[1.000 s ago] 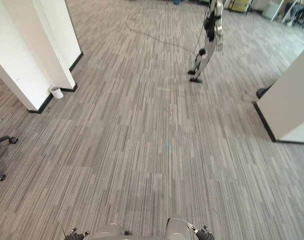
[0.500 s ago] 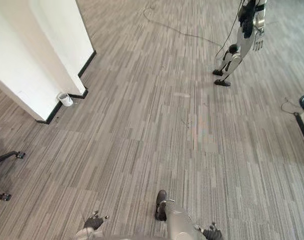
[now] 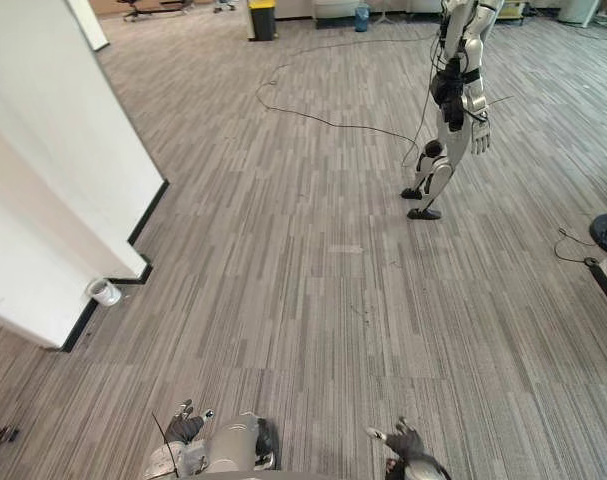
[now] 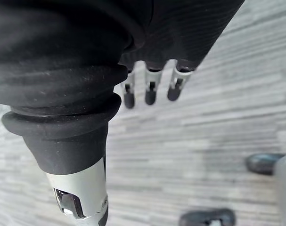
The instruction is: Organize washtable
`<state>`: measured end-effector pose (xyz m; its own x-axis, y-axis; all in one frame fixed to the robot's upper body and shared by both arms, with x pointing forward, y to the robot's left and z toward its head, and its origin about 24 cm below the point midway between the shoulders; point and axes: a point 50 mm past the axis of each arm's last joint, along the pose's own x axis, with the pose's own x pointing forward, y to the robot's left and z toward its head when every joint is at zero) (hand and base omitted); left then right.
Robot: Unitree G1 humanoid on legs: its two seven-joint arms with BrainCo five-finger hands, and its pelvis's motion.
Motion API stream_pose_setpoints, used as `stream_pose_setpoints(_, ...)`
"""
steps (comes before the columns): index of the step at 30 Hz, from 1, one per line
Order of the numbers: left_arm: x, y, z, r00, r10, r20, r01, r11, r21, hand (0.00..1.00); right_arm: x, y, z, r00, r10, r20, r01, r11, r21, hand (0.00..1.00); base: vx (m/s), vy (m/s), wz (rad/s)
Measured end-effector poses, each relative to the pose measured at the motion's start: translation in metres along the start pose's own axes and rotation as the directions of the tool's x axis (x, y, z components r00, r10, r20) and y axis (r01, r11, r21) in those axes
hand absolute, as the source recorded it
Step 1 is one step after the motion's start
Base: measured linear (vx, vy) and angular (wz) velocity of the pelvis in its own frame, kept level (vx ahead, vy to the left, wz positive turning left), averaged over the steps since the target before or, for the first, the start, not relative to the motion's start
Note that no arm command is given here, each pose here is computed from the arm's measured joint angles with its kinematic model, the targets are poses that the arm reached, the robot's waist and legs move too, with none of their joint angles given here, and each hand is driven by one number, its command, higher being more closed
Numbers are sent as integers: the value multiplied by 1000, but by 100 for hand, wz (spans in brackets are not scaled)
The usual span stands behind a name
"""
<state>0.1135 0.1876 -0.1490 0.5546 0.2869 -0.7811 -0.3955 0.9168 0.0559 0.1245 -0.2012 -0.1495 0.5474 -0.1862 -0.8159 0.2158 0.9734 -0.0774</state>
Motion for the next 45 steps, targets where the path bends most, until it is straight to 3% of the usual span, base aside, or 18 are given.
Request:
stream_pose_setpoints(6, 2, 30, 0, 997, 79, -10, -80, 997, -15, 0, -16, 2, -50, 989, -7, -146, 26, 991, 129, 0, 752, 213, -45)
stream_pose_setpoints(9, 1, 38, -14, 991, 93, -91, -93, 996, 9, 0, -15, -8, -46, 991, -33, -133, 54, 987, 153, 0, 617, 139, -6)
stream_pose_setpoints(17, -2, 31, -25, 988, 80, -135, -81, 997, 2, 0, -15, -19, -40, 993, -63, -95, 78, 984, 162, 0, 600, -47, 21)
stream_pose_setpoints(25, -8, 15, -35, 983, 82, -167, -103, 987, -127, 0, -16, -38, -42, 989, -90, -119, 97, 994, 54, 0, 611, -251, 13)
stream_pose_setpoints(31, -3, 13, -15, 996, 58, -68, -62, 996, -64, 0, -18, -30, -49, 986, -84, -144, 97, 992, 85, 0, 439, -113, -38)
stream_pose_setpoints(37, -3, 12, -15, 996, 52, -66, -58, 995, -81, 0, -18, -23, -52, 986, -66, -150, 79, 994, 82, 0, 423, 177, -21)
stream_pose_setpoints(45, -1, 19, -13, 996, 42, -73, -42, 999, 0, 0, -21, -19, -58, 987, -50, -155, 65, 994, 91, 0, 375, 220, 8)
